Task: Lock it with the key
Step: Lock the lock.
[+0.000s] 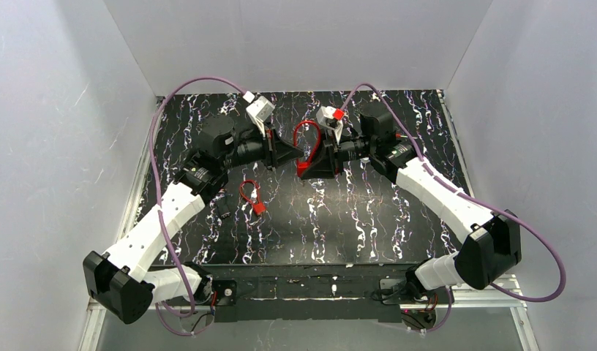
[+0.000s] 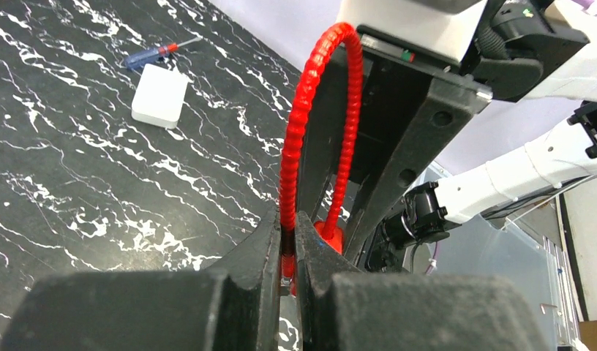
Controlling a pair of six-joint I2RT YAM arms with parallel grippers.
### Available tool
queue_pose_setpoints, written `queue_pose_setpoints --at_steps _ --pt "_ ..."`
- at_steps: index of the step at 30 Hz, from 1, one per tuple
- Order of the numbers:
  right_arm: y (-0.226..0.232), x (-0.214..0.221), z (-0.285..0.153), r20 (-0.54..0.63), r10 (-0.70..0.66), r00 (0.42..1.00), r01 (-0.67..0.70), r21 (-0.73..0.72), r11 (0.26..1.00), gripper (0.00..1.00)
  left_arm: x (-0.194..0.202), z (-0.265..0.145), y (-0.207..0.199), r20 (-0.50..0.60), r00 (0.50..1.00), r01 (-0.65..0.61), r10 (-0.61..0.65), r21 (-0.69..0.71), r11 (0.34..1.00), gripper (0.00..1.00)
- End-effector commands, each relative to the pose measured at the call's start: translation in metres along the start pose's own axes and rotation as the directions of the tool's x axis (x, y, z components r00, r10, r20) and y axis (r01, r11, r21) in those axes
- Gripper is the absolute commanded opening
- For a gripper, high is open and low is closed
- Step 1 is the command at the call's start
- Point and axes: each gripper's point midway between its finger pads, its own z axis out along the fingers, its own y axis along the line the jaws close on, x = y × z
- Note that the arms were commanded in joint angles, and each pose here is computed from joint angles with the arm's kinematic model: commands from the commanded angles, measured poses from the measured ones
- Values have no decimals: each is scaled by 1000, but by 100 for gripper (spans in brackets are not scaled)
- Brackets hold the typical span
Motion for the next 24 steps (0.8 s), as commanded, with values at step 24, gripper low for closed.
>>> queue_pose_setpoints --at_steps 24 --pt "19 -25 -2 18 -167 986 167 -26 986 1 -11 -4 -44 -34 998 -51 55 107 993 0"
